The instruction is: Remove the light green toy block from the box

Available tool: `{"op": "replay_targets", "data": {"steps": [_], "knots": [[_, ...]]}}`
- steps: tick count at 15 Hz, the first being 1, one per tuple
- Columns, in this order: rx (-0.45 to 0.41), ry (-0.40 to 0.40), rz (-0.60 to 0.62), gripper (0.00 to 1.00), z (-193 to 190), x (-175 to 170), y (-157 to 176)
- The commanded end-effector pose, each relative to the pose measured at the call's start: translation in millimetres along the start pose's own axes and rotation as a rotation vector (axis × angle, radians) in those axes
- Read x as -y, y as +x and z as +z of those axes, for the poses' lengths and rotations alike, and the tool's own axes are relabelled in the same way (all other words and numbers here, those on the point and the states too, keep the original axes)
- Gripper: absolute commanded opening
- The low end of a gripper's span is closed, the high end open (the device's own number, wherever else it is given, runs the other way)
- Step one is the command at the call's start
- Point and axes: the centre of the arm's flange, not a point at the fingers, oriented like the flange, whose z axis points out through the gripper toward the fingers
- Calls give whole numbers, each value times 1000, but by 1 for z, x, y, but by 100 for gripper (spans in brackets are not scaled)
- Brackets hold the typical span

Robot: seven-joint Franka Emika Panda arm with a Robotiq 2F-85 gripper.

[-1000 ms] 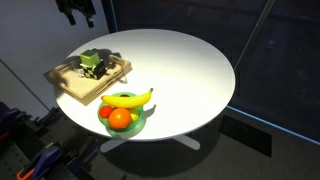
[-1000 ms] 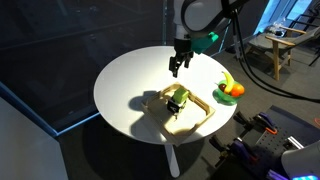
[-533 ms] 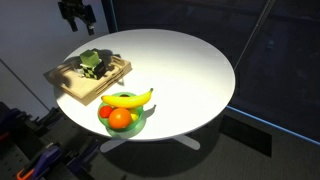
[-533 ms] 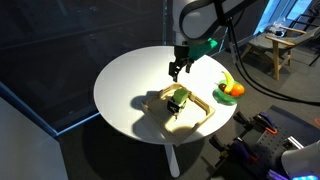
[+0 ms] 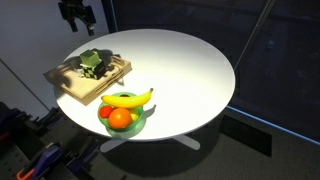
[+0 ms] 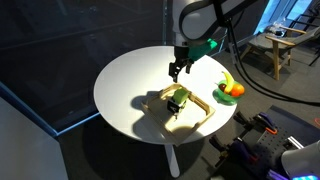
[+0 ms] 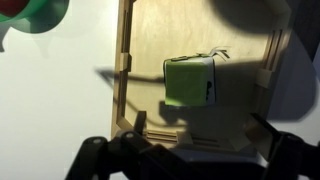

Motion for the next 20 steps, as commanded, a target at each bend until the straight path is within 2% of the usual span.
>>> {"op": "replay_targets", "data": {"steps": [1,8,14,20], "knots": [[0,0,0,100,0,0,0],[6,0,-9,100,31,1,2],[-36,14,-3,100,55,5,4],[-22,22,-2,100,75,6,-1]]}}
